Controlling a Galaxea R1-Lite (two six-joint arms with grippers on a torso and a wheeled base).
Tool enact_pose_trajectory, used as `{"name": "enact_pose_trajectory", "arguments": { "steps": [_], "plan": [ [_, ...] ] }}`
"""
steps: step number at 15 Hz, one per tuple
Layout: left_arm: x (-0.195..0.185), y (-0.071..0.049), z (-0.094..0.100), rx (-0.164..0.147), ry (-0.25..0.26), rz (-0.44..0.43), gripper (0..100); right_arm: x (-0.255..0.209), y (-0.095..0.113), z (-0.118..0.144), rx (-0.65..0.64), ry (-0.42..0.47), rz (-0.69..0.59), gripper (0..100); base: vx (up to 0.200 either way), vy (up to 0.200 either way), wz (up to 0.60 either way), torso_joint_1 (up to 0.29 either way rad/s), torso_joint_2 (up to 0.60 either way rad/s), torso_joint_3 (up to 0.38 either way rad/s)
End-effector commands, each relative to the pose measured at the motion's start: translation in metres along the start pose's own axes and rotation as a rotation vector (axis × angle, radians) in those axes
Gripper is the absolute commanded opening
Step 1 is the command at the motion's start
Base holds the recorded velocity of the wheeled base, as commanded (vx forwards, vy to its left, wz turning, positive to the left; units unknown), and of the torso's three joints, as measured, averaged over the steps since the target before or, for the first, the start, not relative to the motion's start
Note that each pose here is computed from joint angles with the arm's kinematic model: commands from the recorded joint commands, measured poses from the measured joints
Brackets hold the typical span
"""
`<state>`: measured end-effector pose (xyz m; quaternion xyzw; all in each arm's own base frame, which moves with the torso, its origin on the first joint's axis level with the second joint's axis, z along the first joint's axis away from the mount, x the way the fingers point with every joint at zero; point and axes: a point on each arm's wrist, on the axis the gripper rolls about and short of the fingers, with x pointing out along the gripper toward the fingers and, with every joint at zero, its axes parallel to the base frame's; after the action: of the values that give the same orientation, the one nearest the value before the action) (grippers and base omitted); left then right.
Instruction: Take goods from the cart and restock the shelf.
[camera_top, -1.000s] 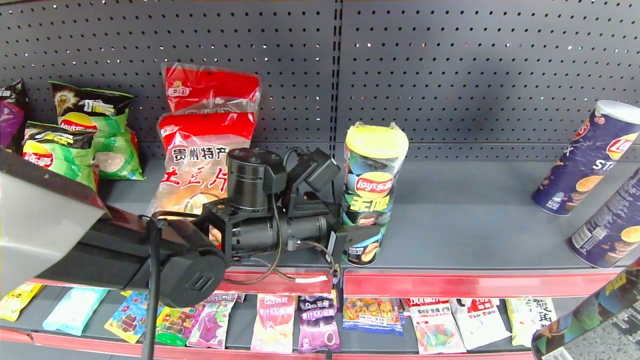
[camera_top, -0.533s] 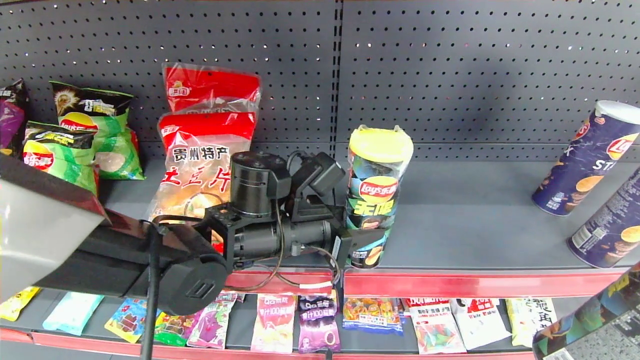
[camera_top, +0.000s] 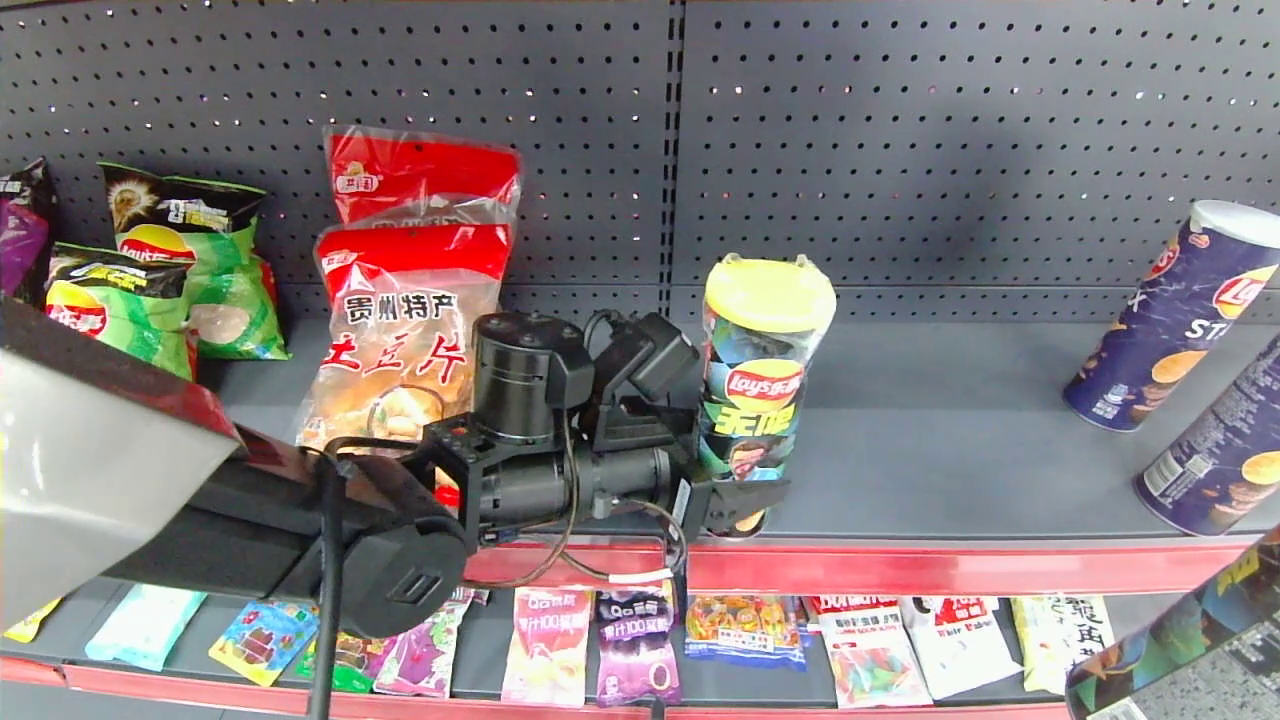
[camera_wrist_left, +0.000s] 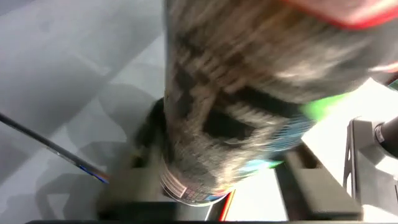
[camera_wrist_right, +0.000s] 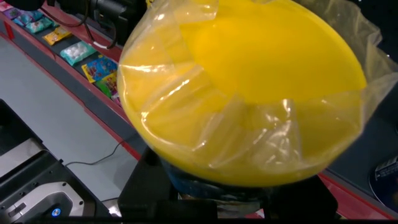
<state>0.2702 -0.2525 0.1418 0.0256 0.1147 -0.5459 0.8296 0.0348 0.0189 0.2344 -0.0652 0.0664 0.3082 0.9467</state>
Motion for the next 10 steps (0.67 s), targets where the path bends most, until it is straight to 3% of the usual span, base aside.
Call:
{"name": "enact_pose_trajectory", "arguments": {
  "steps": [1, 7, 10],
  "plan": [
    [0.002, -0.001, -0.002, 0.002, 0.003, -0.004, 100, 0.000, 0.000, 0.000, 0.000, 0.000, 0.001, 0, 0.000, 0.000, 0.00, 0.000, 0.00, 0.000],
    [-0.007, -0.003, 0.001, 0.010, -0.006, 0.018, 100, 0.004, -0.001, -0.001, 0.004, 0.016, 0.003, 0, 0.000, 0.000, 0.00, 0.000, 0.00, 0.000],
    [-0.024, -0.008, -0.002, 0.005, -0.003, 0.039, 100, 0.020, -0.006, 0.005, 0.018, 0.065, 0.014, 0, 0.000, 0.000, 0.00, 0.000, 0.00, 0.000]
  ]
}}
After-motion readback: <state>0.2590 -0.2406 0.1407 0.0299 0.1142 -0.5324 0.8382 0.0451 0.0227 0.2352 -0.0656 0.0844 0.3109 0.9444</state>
